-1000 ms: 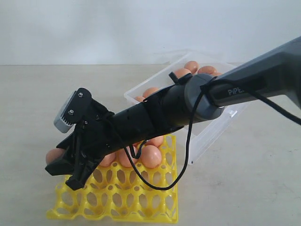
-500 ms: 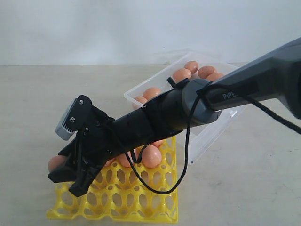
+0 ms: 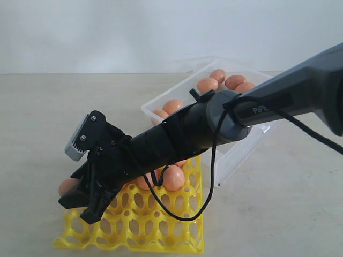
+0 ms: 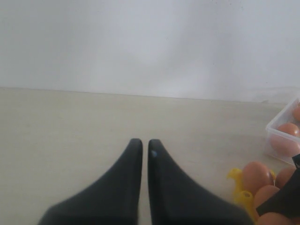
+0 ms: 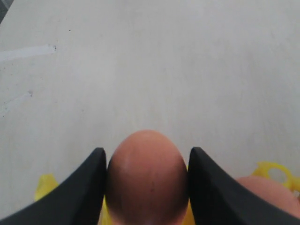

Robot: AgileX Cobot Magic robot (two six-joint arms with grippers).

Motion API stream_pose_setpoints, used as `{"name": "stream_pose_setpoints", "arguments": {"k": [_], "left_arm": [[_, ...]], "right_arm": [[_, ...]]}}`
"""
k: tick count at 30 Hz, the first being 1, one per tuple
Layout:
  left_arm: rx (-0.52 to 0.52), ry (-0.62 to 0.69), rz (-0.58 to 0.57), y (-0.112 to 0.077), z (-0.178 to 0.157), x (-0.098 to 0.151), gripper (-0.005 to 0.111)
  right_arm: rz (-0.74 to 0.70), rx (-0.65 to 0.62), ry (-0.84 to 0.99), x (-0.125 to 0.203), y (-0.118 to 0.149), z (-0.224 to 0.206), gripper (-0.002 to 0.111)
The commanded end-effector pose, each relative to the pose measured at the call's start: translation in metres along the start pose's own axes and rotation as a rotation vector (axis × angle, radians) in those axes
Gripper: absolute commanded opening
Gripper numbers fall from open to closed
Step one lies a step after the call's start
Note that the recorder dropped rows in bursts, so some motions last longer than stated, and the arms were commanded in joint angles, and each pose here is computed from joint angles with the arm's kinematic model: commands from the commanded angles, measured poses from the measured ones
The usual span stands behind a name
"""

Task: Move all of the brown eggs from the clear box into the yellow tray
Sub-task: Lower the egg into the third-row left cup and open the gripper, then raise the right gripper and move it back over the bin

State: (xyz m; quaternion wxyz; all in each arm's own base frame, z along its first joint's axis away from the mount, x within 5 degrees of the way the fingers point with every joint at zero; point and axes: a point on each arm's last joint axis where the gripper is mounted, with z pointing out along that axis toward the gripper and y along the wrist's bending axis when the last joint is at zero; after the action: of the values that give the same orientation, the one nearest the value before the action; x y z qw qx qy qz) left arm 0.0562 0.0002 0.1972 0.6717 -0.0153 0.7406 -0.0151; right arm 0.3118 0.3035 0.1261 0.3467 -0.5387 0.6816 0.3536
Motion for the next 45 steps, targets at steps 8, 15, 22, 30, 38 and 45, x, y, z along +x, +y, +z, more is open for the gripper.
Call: {"name": "stream_pose_setpoints", "arguments": {"k": [8,15,22,30,38,45], "left_arm": [[-0.005,-0.006,-0.001,0.000,0.000,0.000,0.004],[-0.005,-0.006,-0.001,0.000,0.000,0.000,0.004],[-0.005,-0.006,-0.001,0.000,0.000,0.000,0.004],[-0.005,-0.006,-0.001,0.000,0.000,0.000,0.004],[-0.005,-0.006,-0.001,0.000,0.000,0.000,0.004],[-0.005,-0.006,-0.001,0.000,0.000,0.000,0.004]], "right_arm": [[-0.002,0.000,0.002,-0.001,0.000,-0.001,0.040],[0.006,-0.003,0.001,-0.001,0.000,-0.001,0.044],[0.004,-0.037,-0.021,-0.004,0.004,-0.002,0.049],[0.003,-0.038,-0.023,-0.005,0.004,-0.002,0.061],[-0.007,-0.018,-0.095,-0.029,0.007,-0.016,0.061],[0.051,0.227,-0.118,-0.075,0.003,-0.060,0.043]]}}
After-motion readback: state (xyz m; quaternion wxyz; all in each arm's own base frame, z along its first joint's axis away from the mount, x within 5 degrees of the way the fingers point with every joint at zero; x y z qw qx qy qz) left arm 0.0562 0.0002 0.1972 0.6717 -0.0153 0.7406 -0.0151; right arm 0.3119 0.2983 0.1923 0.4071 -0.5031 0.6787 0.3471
